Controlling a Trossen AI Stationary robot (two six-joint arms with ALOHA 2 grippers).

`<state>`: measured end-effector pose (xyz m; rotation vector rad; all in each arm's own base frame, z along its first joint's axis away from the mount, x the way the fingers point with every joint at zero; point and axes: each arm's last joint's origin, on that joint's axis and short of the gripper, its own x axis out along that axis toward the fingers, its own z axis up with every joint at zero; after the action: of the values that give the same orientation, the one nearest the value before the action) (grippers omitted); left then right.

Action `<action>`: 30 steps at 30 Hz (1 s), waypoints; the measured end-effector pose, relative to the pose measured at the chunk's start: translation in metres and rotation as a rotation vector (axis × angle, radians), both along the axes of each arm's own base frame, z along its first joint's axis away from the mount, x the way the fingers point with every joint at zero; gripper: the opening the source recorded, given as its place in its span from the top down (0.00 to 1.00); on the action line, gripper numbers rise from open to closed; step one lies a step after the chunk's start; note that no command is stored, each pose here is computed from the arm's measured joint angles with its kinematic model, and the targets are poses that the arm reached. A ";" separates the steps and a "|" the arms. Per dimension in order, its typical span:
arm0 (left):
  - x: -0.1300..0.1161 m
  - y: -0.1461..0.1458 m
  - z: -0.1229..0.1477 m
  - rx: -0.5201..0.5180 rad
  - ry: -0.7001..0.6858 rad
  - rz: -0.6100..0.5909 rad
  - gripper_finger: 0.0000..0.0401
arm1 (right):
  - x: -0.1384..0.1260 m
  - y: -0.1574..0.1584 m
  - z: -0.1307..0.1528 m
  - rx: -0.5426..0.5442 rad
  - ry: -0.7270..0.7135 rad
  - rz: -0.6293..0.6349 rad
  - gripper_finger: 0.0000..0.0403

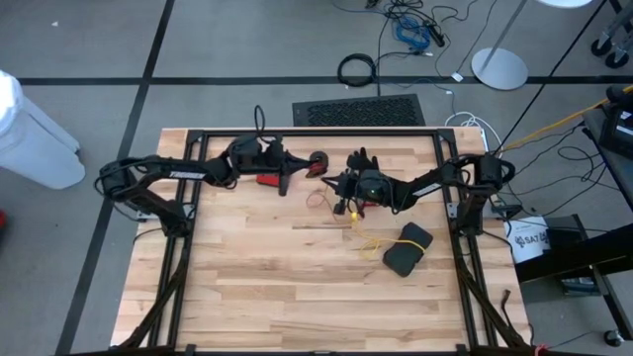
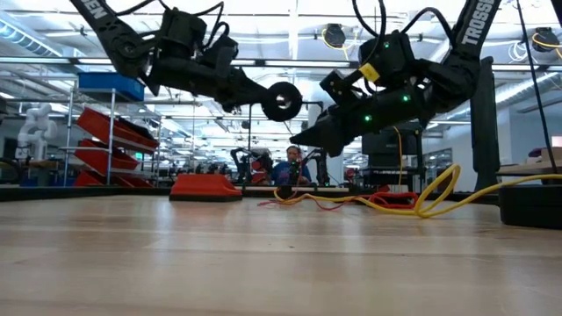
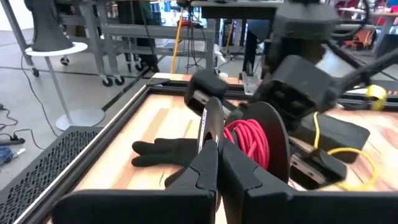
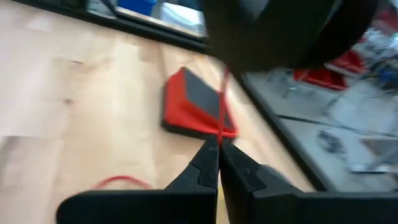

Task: Coil cords
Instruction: Coil the red wire onto spool

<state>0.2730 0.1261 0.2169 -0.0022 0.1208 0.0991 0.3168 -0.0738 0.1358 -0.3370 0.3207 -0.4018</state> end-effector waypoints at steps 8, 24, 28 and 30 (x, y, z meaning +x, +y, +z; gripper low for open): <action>-0.008 -0.004 0.011 0.029 -0.035 -0.009 0.98 | 0.000 0.001 -0.004 0.105 0.005 0.104 1.00; -0.011 -0.006 0.011 0.053 0.020 -0.015 0.98 | -0.003 0.004 -0.013 0.179 0.085 0.177 1.00; -0.015 -0.008 0.012 0.065 0.047 -0.018 0.98 | -0.004 0.006 -0.017 0.201 0.126 0.199 1.00; -0.017 -0.009 0.014 0.068 0.052 -0.017 0.98 | -0.005 0.006 -0.018 0.205 0.141 0.199 1.00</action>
<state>0.2563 0.1175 0.2311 0.0691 0.1692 0.0860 0.3122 -0.0679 0.1175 -0.1939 0.4585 -0.1476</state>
